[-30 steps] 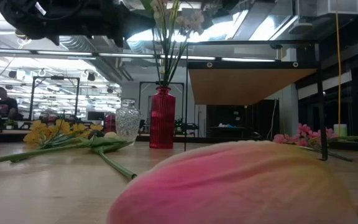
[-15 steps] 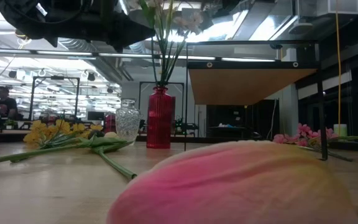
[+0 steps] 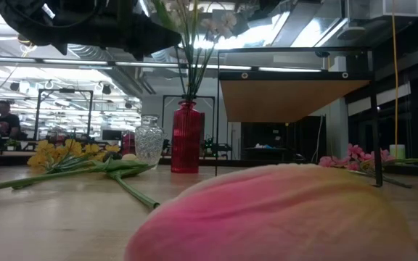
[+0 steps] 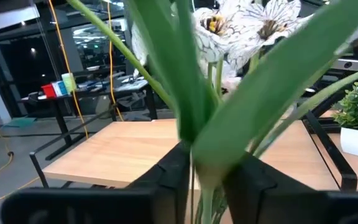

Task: Pick and place flowers into a vace then onto a shelf
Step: Put the red tulip into the red vase, then put the pink flowers into the red vase

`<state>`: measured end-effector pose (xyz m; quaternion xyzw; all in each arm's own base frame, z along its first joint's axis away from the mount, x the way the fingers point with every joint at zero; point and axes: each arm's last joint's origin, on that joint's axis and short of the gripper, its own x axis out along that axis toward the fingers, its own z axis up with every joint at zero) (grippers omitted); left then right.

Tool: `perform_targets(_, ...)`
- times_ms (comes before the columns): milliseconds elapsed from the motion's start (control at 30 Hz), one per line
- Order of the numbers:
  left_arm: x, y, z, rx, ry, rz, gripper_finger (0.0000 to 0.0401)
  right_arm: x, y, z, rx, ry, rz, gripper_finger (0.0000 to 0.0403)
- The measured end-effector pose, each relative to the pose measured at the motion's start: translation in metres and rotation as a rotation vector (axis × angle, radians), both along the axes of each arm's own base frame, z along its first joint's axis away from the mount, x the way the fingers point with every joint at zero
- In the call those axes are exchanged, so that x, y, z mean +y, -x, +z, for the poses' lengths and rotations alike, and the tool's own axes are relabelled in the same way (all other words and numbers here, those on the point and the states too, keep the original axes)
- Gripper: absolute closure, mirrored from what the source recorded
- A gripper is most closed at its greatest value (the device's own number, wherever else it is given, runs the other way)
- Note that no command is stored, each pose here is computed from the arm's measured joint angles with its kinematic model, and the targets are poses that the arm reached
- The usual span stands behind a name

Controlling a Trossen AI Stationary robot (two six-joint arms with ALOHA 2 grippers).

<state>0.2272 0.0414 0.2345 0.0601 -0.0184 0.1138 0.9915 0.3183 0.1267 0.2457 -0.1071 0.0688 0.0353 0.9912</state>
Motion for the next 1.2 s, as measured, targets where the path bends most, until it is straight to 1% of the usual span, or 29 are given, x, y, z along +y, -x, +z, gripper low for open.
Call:
perform_targets(67,0.0,0.0,-0.002,0.019,0.009,0.0,0.0301,0.0,0.0,0.0,0.0,-0.005,-0.001,0.0397)
perform_targets(200,0.0,0.0,-0.011,0.101,0.044,0.001,0.0272,0.0,0.0,0.0,0.003,-0.025,-0.003,0.0397)
perform_targets(300,0.0,0.001,-0.016,0.156,0.06,0.011,0.0258,0.0,0.0,-0.001,0.008,-0.022,-0.003,0.0397)
perform_targets(433,0.001,0.001,-0.017,0.17,0.058,0.033,0.0246,0.0,0.0,-0.001,0.009,-0.021,-0.003,0.0397)
perform_targets(533,0.001,0.001,-0.018,0.176,0.056,0.031,0.0243,0.0,0.0,-0.001,0.014,-0.021,-0.004,0.0397)
perform_targets(633,0.0,0.001,-0.019,0.191,0.038,-0.002,0.0242,0.0,0.0,-0.002,0.021,-0.018,-0.004,0.0397)
perform_targets(733,-0.001,0.002,-0.02,0.215,0.046,-0.024,0.0242,0.0,0.0,-0.002,0.023,-0.017,-0.004,0.0397)
perform_targets(833,-0.002,0.007,-0.02,0.246,0.051,-0.001,0.0242,0.0,0.0,-0.002,0.023,-0.017,-0.004,0.0397)
perform_targets(967,-0.002,0.015,-0.014,0.247,0.049,0.029,0.0242,0.0,0.0,-0.002,0.022,-0.017,-0.004,0.0397)
perform_targets(1100,-0.005,0.024,-0.007,0.245,0.055,0.028,0.0242,0.0,0.0,-0.002,0.022,-0.017,-0.004,0.0397)
perform_targets(1200,-0.012,0.031,-0.005,0.269,0.06,0.02,0.0242,0.0,0.0,-0.002,0.022,-0.017,-0.004,0.0397)
